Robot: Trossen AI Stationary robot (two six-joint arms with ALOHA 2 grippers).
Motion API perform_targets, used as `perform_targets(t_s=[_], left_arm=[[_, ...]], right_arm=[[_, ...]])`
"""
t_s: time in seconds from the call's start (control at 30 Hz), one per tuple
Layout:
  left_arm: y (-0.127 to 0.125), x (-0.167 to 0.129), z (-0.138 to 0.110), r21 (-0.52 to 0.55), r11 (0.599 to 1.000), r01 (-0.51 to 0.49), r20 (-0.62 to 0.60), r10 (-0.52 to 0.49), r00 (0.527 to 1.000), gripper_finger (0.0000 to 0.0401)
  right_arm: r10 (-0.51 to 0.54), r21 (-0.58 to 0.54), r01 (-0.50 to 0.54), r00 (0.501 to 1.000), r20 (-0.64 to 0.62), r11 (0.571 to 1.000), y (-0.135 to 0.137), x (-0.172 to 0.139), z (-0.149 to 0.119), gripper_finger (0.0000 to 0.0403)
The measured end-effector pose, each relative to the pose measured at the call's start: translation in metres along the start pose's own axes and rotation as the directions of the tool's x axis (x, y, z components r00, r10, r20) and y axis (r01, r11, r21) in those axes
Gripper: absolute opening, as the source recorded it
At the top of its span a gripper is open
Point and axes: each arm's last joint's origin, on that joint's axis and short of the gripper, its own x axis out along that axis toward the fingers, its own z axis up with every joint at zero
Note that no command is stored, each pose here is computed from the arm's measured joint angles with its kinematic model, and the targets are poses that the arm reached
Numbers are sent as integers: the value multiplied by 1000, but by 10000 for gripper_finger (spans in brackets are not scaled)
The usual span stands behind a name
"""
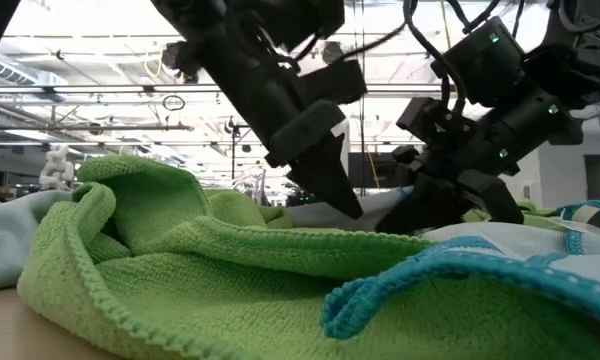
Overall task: Fold microfiber towels
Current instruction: Put the top center blue microfiber cloth into the bin
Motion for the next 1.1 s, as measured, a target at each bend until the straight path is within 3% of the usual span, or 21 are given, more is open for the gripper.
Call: perform_targets(t_s=[0.13, 0.27, 0.53, 0.73, 0.83, 1.0, 1.1], left_arm=[[-12, -4, 1, 96, 983, -157, 42, 154, 987, 219], [-18, -5, 2, 118, 979, -165, 66, 158, 985, 262], [-11, 11, -5, 88, 978, -189, 39, 186, 982, 275], [5, 18, -11, 48, 965, -258, -17, 259, 966, 220], [6, 18, -11, 66, 961, -268, -17, 270, 963, 163], [6, 15, -13, 91, 963, -253, -44, 258, 965, 36], [11, 9, -11, 100, 961, -257, -62, 263, 963, 20]], right_arm=[[4, 13, -4, 1000, -1, 1000, -1, 0, 0, 20], [14, 42, -15, 1000, 5, 999, -3, 1, 0, 10], [45, 102, -46, 999, 11, 994, -8, 2, -1, 23], [41, 112, -42, 999, 10, 993, -9, 3, -1, 15], [39, 119, -41, 999, 16, 992, -10, 2, -1, 25], [37, 118, -39, 999, 19, 992, -10, 2, -1, 52], [39, 116, -42, 999, 26, 992, -8, 2, 1, 71]])
